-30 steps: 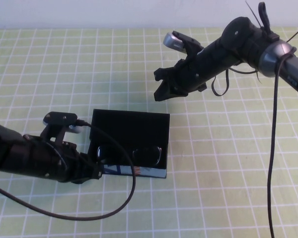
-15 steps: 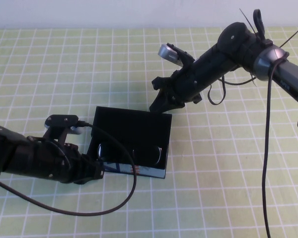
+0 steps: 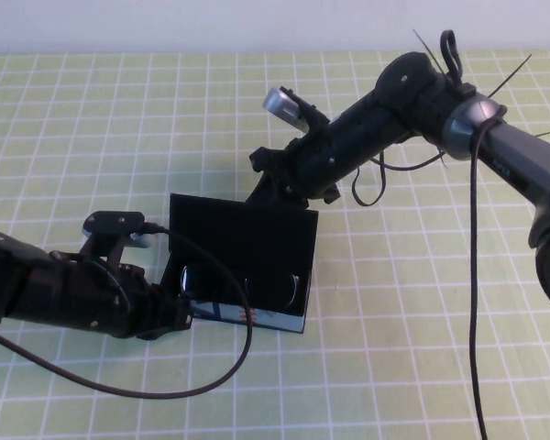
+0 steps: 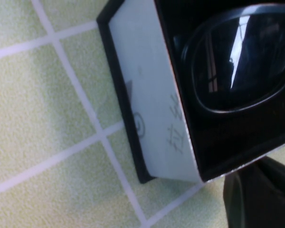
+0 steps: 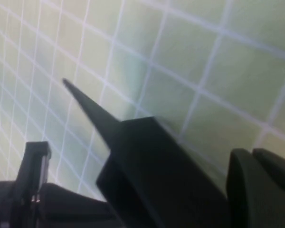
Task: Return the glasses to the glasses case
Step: Close the glasses case
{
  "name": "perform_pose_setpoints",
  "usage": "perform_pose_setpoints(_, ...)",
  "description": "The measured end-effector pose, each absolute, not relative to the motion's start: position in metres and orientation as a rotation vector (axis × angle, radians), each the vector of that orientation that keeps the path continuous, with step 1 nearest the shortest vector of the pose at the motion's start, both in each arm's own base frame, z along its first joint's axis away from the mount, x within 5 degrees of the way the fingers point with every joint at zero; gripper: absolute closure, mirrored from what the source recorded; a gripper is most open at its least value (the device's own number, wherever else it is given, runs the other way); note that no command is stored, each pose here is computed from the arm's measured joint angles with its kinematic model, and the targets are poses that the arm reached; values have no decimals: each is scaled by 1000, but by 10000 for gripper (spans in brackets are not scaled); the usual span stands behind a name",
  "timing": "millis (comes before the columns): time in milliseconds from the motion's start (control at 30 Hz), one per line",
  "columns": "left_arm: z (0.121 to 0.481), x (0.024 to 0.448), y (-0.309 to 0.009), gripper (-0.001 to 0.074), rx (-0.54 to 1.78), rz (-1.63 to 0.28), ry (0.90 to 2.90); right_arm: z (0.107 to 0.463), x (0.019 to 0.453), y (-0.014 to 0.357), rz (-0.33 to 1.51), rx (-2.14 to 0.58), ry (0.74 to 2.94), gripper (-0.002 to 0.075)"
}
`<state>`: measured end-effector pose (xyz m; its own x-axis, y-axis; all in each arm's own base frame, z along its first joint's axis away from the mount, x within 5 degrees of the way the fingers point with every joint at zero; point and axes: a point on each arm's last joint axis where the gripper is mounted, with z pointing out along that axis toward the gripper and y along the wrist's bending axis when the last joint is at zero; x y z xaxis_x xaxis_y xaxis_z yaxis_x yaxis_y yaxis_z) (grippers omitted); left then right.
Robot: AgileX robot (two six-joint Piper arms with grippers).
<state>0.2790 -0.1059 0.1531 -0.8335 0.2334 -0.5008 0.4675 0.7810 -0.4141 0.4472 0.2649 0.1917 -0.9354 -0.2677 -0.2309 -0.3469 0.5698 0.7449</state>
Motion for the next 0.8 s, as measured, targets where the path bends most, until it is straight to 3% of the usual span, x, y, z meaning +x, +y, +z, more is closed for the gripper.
perform_pose_setpoints(300, 153, 278, -107, 738, 546, -764, 2543, 201, 425, 296, 1285, -660, 2697, 743)
perform_pose_setpoints(533, 177, 281, -114, 738, 769, -834, 2516, 237, 401, 314, 1203, -794, 2643, 743)
perform_pose_setpoints(667, 203, 283, -108, 738, 873, -733, 2603, 247, 386, 321, 1070, -890, 2645, 743)
perform_pose_setpoints(800, 231, 284, -96, 738, 795, -559, 2735, 239, 373, 327, 1010, -933, 2695, 743)
